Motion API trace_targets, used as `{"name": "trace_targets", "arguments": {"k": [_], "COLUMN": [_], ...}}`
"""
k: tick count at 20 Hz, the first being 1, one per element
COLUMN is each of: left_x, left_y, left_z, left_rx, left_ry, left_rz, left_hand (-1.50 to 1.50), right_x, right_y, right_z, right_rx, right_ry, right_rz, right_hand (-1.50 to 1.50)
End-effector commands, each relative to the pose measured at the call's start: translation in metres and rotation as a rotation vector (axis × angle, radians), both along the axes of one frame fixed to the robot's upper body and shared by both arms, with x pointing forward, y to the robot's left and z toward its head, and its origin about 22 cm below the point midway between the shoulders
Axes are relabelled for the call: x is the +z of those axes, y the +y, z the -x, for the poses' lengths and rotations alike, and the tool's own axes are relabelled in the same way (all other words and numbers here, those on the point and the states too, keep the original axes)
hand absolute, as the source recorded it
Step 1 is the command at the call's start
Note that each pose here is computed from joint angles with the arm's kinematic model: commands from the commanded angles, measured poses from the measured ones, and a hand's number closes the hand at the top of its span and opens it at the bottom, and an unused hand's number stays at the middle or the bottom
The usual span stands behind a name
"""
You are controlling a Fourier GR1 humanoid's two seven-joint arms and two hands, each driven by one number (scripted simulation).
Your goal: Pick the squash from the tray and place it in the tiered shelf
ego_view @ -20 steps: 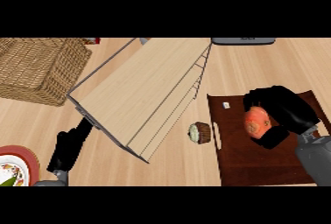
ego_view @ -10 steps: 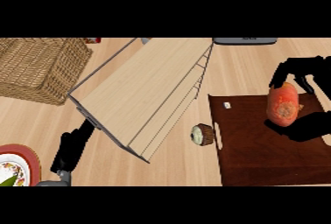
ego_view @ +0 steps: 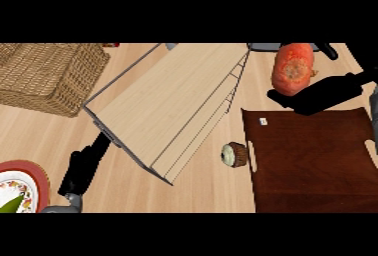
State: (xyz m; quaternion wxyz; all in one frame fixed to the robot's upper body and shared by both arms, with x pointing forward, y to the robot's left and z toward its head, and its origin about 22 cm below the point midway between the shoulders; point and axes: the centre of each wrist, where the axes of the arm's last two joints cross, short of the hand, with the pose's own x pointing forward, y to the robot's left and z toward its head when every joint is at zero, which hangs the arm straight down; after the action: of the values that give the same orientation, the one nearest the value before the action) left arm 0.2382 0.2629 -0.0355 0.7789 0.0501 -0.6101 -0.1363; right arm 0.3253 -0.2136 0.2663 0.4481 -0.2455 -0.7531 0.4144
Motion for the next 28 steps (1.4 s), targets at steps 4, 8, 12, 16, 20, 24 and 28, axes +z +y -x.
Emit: {"name": "trace_targets", "arguments": {"k": [4, 8, 12, 16, 20, 24, 28], "left_x": [0.001, 0.009, 0.013, 0.002, 0.004, 0.004, 0.005], "left_y": [-0.007, -0.005, 0.003, 0.006, -0.009, -0.021, -0.007], "left_z": [-0.004, -0.010, -0.018, -0.002, -0.004, -0.015, -0.013], "left_rx": [-0.013, -0.033, -0.020, -0.007, -0.014, -0.046, -0.064], "left_ry": [-0.003, 0.014, -0.008, 0.002, -0.003, -0.018, -0.011], "left_rz": [0.014, 0.013, 0.008, 0.004, 0.005, 0.012, -0.002], "left_hand": [0.00, 0.00, 0.00, 0.00, 0.00, 0.00, 0.00], "right_x": [0.010, 0.003, 0.003, -0.031, -0.045, -0.059, -0.092], "right_y": [0.055, 0.094, 0.123, 0.157, 0.180, 0.175, 0.138], "right_z": [-0.055, -0.070, -0.082, -0.081, -0.088, -0.095, -0.112], "right_rx": [-0.008, 0.014, 0.071, 0.102, 0.121, 0.193, 0.170], "right_ry": [0.028, -0.005, 0.014, 0.050, 0.105, 0.283, 0.578], "right_rz": [-0.016, 0.041, 0.098, 0.121, 0.185, 0.007, -0.306], "right_hand": [1.50, 1.50, 1.50, 1.50, 1.50, 1.50, -1.50]}}
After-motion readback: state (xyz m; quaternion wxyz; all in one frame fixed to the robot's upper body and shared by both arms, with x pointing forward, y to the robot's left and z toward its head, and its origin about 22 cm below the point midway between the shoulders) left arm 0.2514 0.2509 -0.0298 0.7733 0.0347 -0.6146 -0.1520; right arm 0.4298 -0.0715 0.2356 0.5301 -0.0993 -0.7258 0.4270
